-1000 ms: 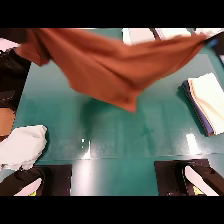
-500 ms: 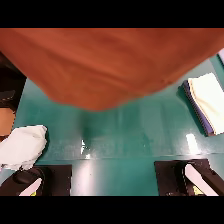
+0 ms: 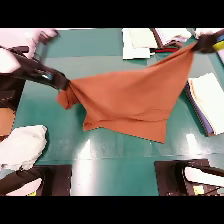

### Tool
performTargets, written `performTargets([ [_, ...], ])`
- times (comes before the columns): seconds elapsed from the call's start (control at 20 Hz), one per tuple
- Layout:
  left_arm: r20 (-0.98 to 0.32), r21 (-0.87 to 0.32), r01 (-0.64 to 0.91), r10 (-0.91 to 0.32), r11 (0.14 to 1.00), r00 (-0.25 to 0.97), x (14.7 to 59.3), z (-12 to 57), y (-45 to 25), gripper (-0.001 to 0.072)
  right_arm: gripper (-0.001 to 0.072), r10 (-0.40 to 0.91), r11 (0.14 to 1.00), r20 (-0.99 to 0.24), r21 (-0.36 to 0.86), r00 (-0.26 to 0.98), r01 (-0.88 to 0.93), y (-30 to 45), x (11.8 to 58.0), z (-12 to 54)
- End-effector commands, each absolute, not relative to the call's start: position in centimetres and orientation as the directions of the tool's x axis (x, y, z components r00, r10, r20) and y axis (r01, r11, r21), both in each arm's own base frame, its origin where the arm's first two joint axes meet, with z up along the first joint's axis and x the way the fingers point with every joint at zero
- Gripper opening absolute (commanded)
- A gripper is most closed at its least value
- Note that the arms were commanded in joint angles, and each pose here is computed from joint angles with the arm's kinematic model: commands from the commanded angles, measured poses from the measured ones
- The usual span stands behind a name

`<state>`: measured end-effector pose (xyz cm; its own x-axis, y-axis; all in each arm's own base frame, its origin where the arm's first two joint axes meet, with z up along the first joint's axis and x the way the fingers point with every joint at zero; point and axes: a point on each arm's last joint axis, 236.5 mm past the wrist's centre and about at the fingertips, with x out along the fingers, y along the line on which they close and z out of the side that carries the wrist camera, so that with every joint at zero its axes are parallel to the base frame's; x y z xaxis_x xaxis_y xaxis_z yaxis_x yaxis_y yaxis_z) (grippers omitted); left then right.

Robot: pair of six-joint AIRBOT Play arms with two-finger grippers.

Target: Fold the shirts.

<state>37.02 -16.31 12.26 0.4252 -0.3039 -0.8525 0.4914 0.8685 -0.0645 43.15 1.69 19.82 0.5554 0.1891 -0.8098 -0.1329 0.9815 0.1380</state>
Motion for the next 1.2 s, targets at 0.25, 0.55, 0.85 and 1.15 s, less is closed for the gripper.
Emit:
performTargets([
  [0.25,-0.95,-0.243,0.54,-0.311,0.806,0.037,31.7,3.3,-17.8,0.0027,0.0013,0.175,0.979,-0.932,0.13,0.318,-0.158,3.9,42.4,9.7],
  [0.55,-0.858,-0.298,0.579,-0.479,0.759,0.186,30.6,10.6,-20.2,0.004,0.0014,0.175,0.979,-0.902,0.118,0.394,-0.164,3.9,42.3,12.4],
  [0.85,-0.86,-0.23,0.573,-0.44,0.786,0.259,31.9,10.5,-19.1,0.0112,0.0013,0.176,0.979,-0.892,0.116,0.417,-0.166,3.9,42.3,13.1],
  [1.15,-0.812,-0.045,0.488,-0.317,0.871,0.49,38.9,9.9,-16.7,0.0673,0.0013,0.183,0.977,-0.905,0.125,0.385,-0.17,4.1,41.5,12.8],
])
